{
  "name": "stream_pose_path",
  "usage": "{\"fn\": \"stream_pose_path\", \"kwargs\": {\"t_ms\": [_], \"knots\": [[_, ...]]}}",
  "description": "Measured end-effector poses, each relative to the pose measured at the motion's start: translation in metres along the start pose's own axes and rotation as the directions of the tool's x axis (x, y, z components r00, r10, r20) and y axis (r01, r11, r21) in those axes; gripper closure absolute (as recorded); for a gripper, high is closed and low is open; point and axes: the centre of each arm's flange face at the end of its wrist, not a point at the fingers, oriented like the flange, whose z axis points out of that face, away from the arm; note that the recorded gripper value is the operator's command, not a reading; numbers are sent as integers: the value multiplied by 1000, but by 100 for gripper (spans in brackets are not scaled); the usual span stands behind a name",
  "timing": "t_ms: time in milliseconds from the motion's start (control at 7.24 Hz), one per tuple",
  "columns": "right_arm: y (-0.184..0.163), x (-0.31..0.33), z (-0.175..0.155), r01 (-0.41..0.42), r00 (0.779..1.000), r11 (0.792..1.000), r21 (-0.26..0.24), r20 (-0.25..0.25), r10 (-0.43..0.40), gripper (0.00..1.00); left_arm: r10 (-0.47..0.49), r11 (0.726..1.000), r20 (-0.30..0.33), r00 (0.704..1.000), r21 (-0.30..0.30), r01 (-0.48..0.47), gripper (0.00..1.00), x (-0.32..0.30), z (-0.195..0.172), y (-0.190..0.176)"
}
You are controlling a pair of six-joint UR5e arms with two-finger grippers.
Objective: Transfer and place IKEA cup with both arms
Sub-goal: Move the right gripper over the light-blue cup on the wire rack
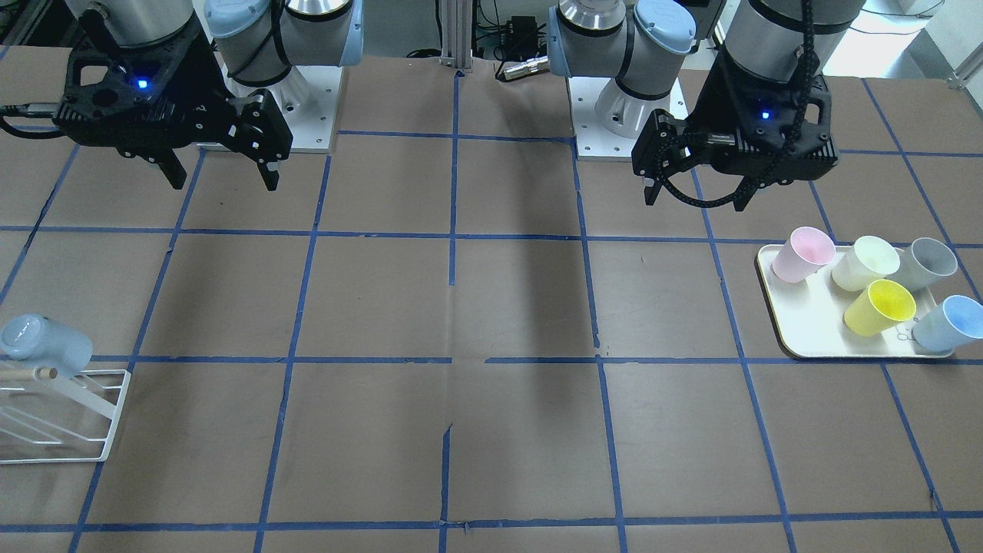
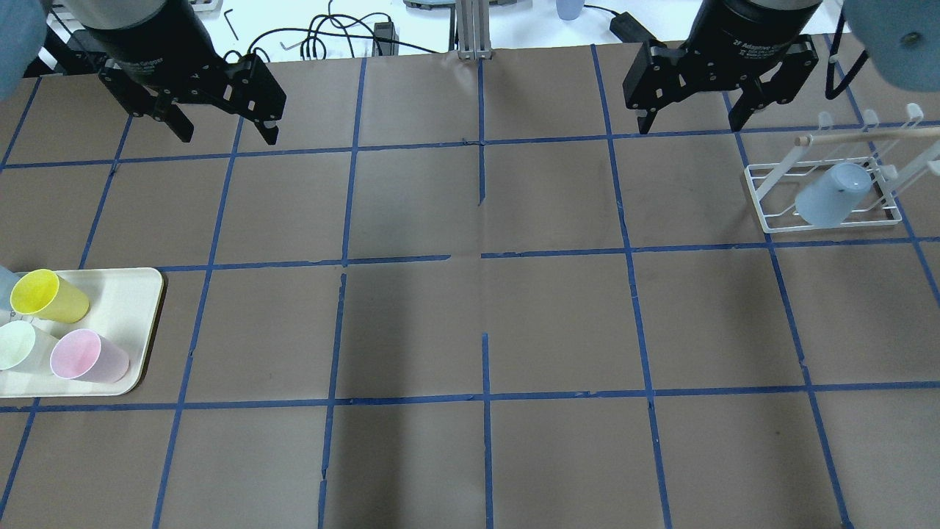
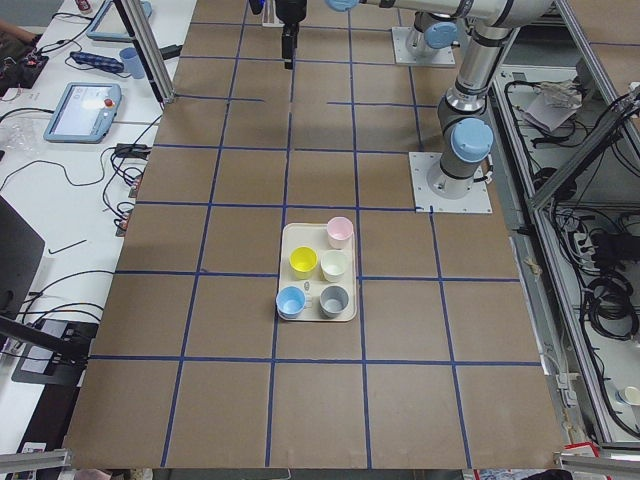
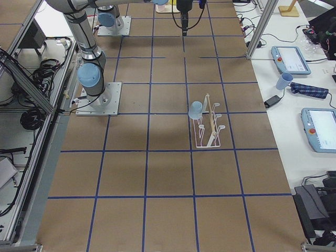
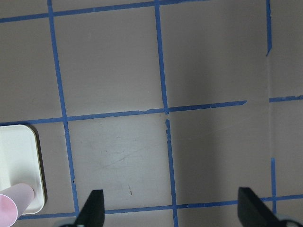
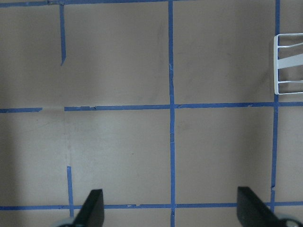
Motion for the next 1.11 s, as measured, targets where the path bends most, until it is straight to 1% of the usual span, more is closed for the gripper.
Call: {"fn": "stream_pose_path", "kwargs": {"t_ms": [691,1105], "knots": [[-1,3,-1,-5,1000,1000,2,2,5,0,0,1000,0,1000,1,0,0,0,0,0],[-8,23,-4,-22,1000,1000,12,-4,22,0,0,1000,-1,1000,0,0,0,0,0,0]]}}
